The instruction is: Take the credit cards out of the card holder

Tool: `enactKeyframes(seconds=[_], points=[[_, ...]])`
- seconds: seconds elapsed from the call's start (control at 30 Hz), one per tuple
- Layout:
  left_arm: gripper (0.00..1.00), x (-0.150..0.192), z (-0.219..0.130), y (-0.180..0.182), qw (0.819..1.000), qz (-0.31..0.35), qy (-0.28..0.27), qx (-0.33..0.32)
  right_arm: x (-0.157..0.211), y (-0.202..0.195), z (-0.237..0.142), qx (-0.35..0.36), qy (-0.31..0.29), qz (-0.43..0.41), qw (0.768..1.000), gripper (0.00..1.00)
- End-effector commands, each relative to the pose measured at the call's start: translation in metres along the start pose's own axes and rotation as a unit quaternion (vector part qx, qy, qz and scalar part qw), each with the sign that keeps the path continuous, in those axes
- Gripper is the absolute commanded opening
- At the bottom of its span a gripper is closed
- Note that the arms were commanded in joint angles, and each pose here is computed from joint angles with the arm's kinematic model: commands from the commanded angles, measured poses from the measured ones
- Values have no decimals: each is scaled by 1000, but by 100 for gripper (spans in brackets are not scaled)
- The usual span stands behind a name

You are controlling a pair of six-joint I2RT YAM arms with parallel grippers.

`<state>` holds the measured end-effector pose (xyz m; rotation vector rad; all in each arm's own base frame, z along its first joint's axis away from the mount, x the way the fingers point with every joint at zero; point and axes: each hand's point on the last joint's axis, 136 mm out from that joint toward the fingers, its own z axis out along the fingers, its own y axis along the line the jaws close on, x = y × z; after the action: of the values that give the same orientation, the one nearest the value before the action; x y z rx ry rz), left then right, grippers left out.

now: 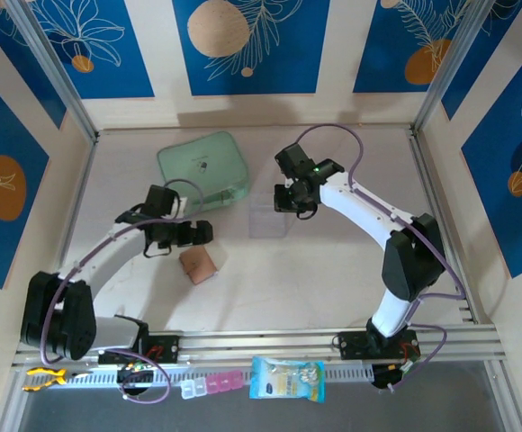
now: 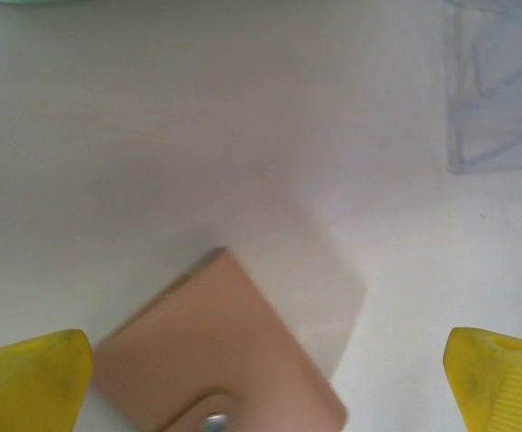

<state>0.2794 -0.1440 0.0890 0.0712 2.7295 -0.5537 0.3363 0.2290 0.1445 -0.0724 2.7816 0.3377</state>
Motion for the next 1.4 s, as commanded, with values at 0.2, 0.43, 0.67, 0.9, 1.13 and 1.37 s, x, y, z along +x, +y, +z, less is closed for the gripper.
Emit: enactKeyframes(seconds=[0.2,0.43,0.67,0.9,1.13,1.37], points=[[99,3,39,-54,995,50,67,62,16,-7,-14,0,3,9,1000,27],[100,7,53,-50,992,61,92,56,17,-13,-18,3,-1,13,1000,27],[100,13,52,-24,991,68,112,-12,18,-14,-21,4,-2,11,1000,27],[100,23,45,-5,990,59,123,-45,18,-13,-24,3,-3,10,1000,29],[100,39,35,7,987,50,135,-65,20,-13,-26,1,-4,8,1000,29],[100,55,27,10,987,38,144,-63,22,-10,-28,-2,-3,4,1000,30]])
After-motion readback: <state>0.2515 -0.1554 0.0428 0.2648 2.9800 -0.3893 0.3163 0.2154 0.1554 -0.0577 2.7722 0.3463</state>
